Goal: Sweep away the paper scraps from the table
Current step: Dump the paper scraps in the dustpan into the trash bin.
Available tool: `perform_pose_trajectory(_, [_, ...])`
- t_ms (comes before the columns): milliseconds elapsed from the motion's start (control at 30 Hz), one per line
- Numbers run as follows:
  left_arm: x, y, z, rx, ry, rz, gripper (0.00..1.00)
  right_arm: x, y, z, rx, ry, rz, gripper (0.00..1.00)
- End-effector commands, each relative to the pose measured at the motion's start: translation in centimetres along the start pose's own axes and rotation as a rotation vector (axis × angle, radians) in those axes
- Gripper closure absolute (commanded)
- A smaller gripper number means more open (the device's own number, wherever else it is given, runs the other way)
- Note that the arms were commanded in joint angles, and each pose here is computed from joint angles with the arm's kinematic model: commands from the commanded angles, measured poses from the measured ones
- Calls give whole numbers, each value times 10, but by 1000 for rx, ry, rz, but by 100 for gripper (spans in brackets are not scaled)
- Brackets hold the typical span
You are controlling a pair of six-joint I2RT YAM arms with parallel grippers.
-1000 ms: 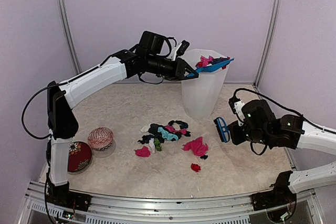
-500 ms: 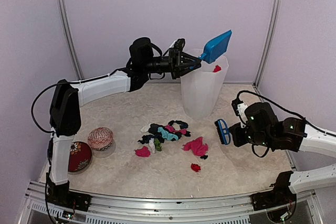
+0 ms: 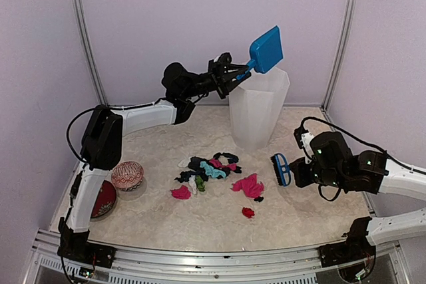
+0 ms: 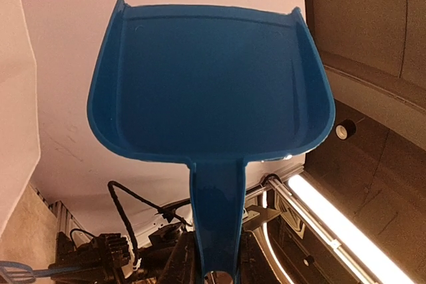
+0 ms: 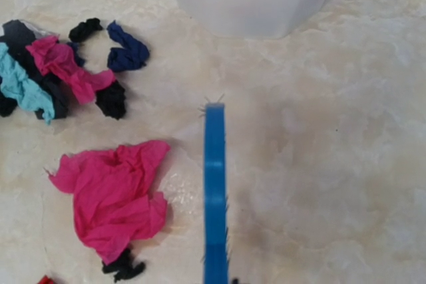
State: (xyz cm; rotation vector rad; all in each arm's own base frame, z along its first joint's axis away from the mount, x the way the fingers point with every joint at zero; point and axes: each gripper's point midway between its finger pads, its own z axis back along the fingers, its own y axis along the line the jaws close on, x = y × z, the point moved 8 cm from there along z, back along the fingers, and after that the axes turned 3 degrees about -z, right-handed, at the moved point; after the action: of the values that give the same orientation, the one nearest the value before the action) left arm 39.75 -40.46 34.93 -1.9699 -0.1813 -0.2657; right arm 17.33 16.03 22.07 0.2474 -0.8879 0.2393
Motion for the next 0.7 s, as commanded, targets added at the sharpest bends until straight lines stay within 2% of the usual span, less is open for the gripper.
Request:
perform_pose_trajectory(0, [-8, -47, -7, -113, 15, -86, 100, 4, -2, 1, -5, -28, -31, 100])
perform_pose_trajectory(267, [-14, -46, -8, -71, 44, -108, 100, 8, -3, 1, -21, -40, -23, 100])
perform_pose_trajectory(400, [-18, -42, -6, 7, 72, -143, 100, 9, -2, 1, -24, -40, -23, 100])
perform_pose_trajectory(500, [-24, -51, 1, 77, 88, -239, 100, 12, -1, 5, -5, -48, -25, 100])
perform_pose_trajectory(667, [-32, -70, 14, 292, 71, -401, 100, 19, 5, 10, 71, -88, 16, 100])
